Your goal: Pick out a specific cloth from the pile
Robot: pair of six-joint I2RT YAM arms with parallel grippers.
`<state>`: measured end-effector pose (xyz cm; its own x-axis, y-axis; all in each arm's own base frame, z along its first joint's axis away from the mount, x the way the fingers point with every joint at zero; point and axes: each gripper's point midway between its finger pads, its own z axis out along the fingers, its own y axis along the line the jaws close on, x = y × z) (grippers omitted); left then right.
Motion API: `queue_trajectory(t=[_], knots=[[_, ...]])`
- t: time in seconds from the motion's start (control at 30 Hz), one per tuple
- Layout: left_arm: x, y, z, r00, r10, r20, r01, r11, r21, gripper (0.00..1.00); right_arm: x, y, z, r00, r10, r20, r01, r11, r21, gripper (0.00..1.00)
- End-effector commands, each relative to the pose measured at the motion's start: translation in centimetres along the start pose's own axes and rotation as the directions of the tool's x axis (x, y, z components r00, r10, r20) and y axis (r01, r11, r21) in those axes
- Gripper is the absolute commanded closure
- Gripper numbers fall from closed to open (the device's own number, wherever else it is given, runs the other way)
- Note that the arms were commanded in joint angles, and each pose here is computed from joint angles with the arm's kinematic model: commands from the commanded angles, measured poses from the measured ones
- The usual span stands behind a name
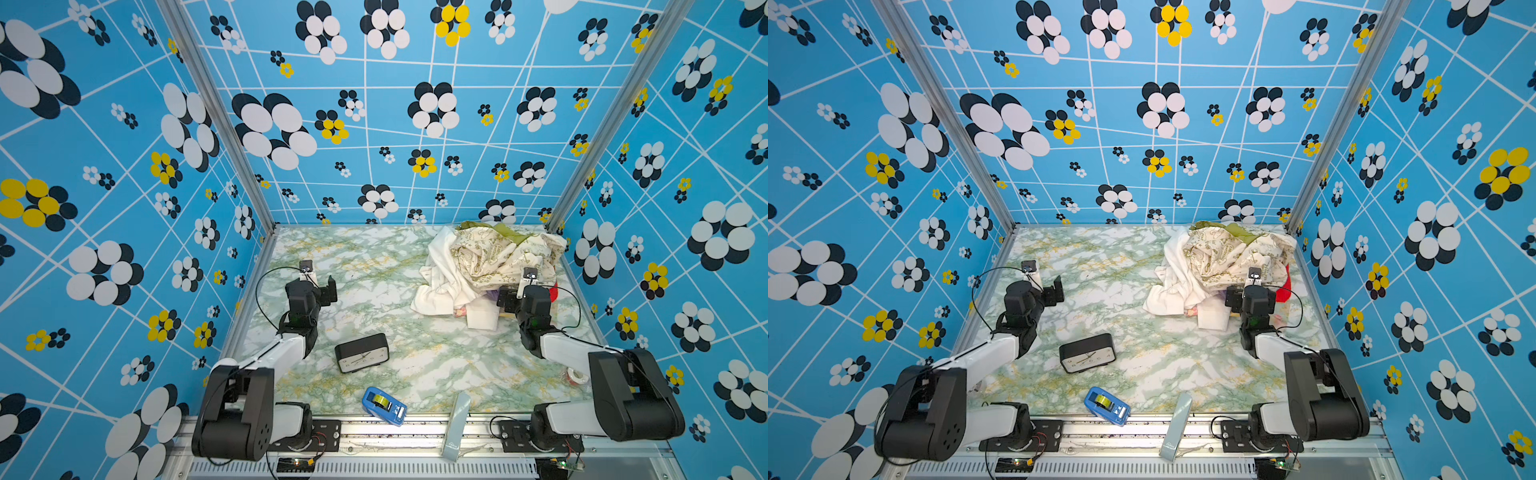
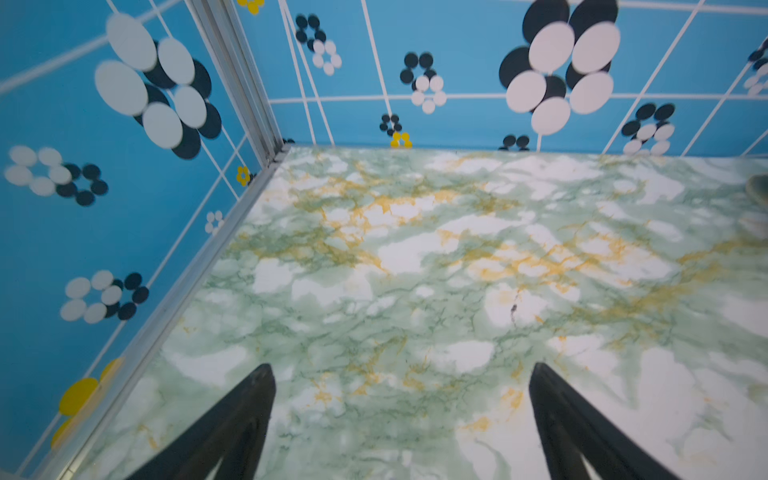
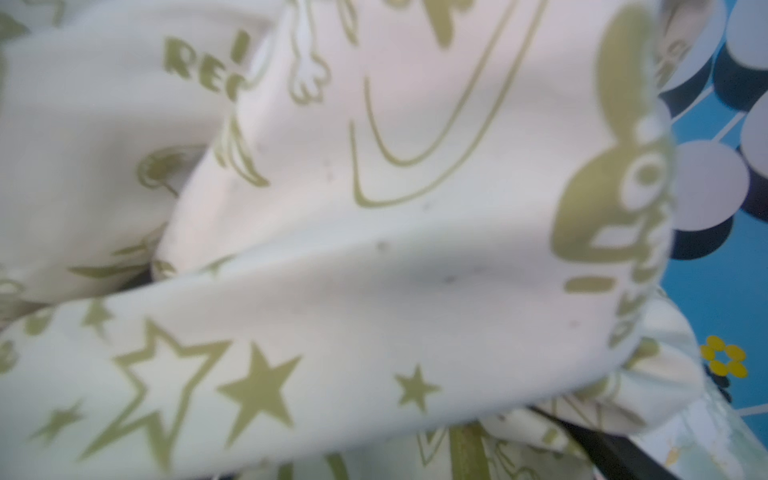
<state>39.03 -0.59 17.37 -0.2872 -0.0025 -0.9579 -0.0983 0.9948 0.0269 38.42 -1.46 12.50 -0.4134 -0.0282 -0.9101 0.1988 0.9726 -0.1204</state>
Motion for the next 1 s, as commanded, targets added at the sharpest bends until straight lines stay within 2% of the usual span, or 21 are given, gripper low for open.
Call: queue_trajectory(t=[0.0, 0.2, 0.4, 0.5, 0.67, 0.93, 0.97], knots=[[0.1, -0.7, -2.1, 0.994, 0.057, -0.096, -0.062, 0.997, -0.047, 0.02, -1.6, 0.4, -2.7, 0.995, -0.066, -0.08, 0.068, 0.997, 0.024, 0.01], [-1.8, -2.5, -5.7, 0.991, 0.032, -0.133, -0.035, 0.999, -0.016, 0.02, -5.2, 1.0, -7.5, 0.995, -0.042, -0.096, 0.039, 0.999, -0.034, 0.01], [-3.4, -2.8, -8.8, 0.993, -0.045, -0.112, 0.047, 0.999, 0.02, 0.02, -8.7, 3.3, -8.4, 0.99, -0.021, -0.142, 0.003, 0.992, -0.13, 0.01], [-4.1, -3.3, -10.1, 0.992, -0.077, -0.096, 0.084, 0.994, 0.072, 0.02, -9.7, 5.7, -7.0, 0.978, -0.038, -0.207, 0.003, 0.986, -0.166, 0.01], [-4.6, -4.3, -11.3, 0.988, -0.132, -0.086, 0.144, 0.979, 0.148, 0.03, -10.5, 9.0, -3.3, 0.943, -0.123, -0.309, 0.067, 0.98, -0.186, 0.04], [-3.4, -5.7, -11.3, 0.982, -0.137, -0.128, 0.161, 0.966, 0.204, 0.03, -10.1, 13.1, 2.3, 0.907, -0.17, -0.385, 0.086, 0.97, -0.227, 0.04], [-3.4, -5.7, -11.2, 0.982, -0.137, -0.128, 0.162, 0.966, 0.204, 0.03, -11.1, 13.6, 2.8, 0.914, -0.163, -0.372, 0.079, 0.97, -0.23, 0.05]])
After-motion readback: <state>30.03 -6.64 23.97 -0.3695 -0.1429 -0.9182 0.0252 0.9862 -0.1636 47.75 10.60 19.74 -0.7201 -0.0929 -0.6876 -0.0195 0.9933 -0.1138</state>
